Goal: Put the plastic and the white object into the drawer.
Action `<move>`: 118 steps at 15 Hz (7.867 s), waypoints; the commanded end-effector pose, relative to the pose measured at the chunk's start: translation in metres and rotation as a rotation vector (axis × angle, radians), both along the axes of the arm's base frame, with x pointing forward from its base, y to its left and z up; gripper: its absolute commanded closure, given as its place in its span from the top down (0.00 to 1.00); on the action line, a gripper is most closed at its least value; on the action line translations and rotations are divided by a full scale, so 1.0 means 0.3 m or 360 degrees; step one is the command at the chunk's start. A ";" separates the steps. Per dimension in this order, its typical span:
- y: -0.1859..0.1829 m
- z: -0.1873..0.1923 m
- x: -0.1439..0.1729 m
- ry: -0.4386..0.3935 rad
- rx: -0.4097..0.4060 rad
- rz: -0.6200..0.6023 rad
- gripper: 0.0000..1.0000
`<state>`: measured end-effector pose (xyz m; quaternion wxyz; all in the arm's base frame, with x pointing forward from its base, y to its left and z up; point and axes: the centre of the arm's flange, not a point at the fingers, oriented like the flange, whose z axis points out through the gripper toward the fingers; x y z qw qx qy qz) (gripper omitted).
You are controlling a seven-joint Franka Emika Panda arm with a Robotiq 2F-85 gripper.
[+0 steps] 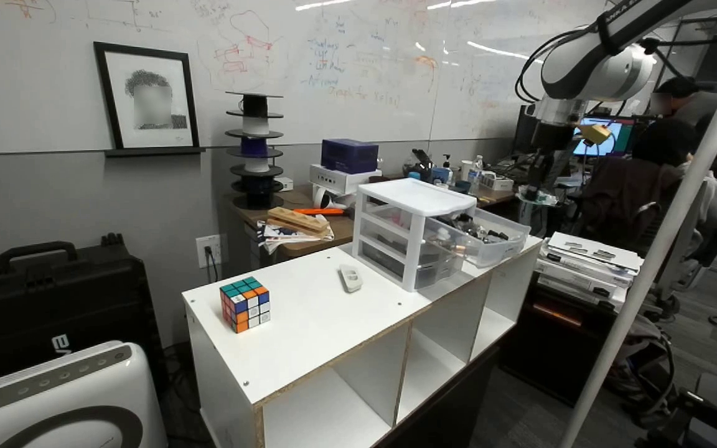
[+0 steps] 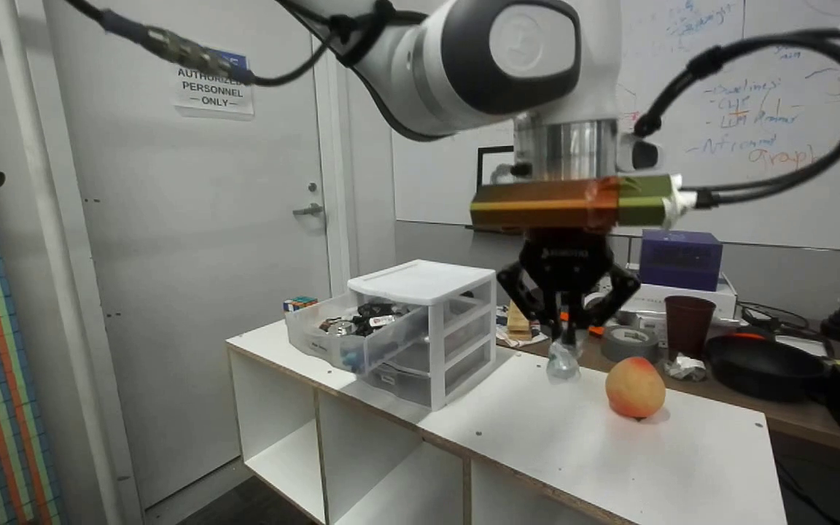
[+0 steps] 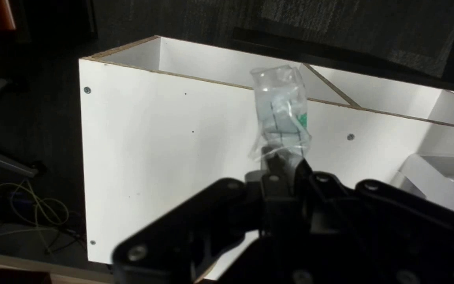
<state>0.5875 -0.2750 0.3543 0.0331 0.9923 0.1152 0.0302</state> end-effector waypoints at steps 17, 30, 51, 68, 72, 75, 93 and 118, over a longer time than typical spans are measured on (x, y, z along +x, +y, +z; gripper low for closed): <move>0.766 0.067 -0.221 0.0100 0.0076 0.0413 0.08; 0.828 -0.062 -0.159 -0.0180 0.0081 0.0411 0.08; 1.204 0.307 -0.345 -0.0263 -0.0135 0.0357 1.00; 1.515 0.018 -0.016 -0.0017 -0.0014 -0.0345 1.00; 1.524 -0.009 -0.023 -0.0016 -0.0006 -0.0427 1.00; 1.504 -0.036 -0.045 0.0027 -0.0013 -0.0404 1.00; 1.548 -0.058 0.003 -0.0045 0.0035 -0.0441 1.00; 1.493 -0.485 0.427 -0.0070 0.0102 -0.0979 1.00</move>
